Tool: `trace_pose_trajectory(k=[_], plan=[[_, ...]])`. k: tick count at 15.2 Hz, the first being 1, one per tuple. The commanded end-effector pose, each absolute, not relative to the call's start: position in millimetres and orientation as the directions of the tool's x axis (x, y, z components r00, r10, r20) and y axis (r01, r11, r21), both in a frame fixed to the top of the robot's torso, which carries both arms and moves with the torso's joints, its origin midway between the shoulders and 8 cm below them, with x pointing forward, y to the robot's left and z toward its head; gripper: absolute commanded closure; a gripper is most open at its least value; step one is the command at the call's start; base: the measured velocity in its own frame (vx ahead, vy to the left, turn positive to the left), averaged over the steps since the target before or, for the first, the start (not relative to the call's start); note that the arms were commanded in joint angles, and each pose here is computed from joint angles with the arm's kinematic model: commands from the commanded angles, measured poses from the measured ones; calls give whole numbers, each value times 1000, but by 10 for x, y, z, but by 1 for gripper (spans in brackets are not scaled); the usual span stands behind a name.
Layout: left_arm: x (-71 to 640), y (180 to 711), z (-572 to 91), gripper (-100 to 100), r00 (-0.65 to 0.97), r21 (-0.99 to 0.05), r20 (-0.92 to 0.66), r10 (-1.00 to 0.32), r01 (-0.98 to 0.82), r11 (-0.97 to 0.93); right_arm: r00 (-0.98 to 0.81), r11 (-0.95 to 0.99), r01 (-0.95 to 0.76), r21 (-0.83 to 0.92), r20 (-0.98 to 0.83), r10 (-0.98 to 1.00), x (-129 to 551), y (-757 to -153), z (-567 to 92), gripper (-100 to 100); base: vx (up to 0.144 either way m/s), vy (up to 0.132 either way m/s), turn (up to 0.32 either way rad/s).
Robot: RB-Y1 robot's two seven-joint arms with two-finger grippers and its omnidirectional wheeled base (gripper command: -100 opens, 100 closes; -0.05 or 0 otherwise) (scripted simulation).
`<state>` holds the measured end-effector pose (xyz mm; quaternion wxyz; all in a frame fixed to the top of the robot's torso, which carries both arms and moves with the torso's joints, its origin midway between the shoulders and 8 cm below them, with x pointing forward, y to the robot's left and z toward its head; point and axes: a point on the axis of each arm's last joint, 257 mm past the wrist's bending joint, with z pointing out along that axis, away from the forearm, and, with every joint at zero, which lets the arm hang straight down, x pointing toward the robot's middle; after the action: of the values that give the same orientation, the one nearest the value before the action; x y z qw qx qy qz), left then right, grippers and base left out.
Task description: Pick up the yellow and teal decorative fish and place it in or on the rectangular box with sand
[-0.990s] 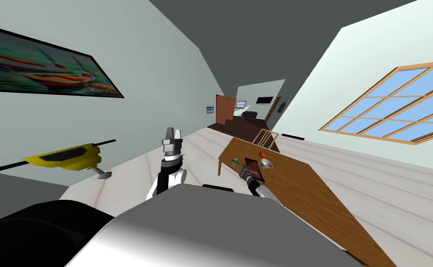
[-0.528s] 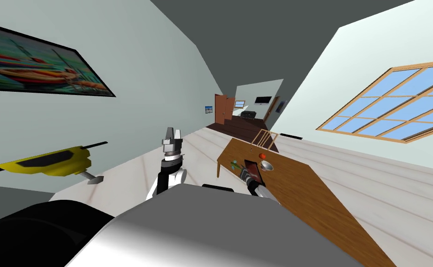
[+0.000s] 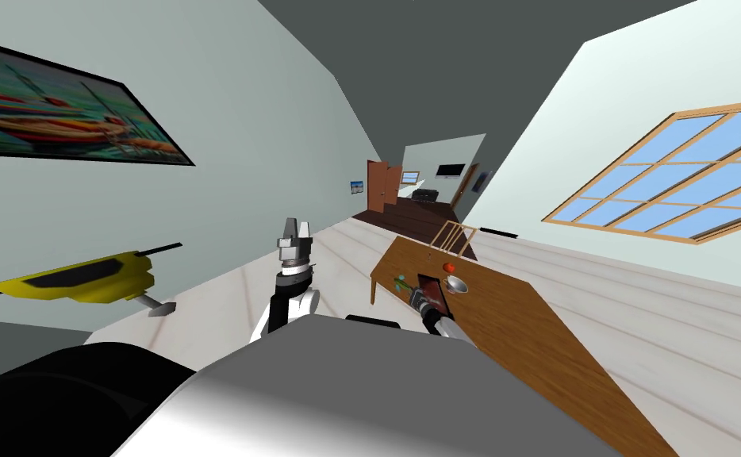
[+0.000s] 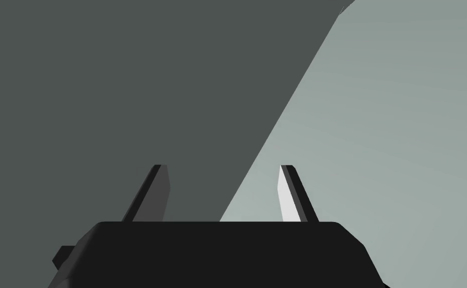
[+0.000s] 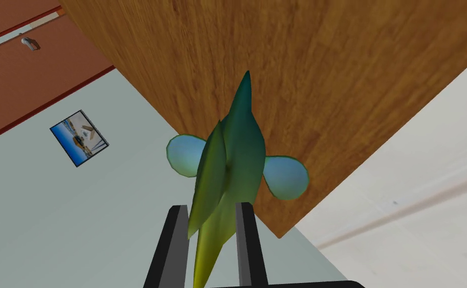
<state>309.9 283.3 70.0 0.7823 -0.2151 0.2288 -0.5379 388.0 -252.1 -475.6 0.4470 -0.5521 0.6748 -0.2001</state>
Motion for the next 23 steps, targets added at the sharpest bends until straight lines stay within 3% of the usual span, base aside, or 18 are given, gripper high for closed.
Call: trace_pose_trajectory(k=[1,9,23], plan=[[3099,2833,700,0,317,-583,-127,-940,743,329,2,313,-569,-760,-382,-924,3873,-2641,-4747,100,-59,54,65],[3099,2833,699,0,317,-583,-127,-940,743,329,-6,333,-559,-760,-397,-918,3991,-3026,-4535,100,-32,9,-1],[3099,2833,699,0,317,-583,-127,-940,743,329,-29,328,-554,-765,-376,-926,4095,-3822,-4132,100,-30,-42,11]])
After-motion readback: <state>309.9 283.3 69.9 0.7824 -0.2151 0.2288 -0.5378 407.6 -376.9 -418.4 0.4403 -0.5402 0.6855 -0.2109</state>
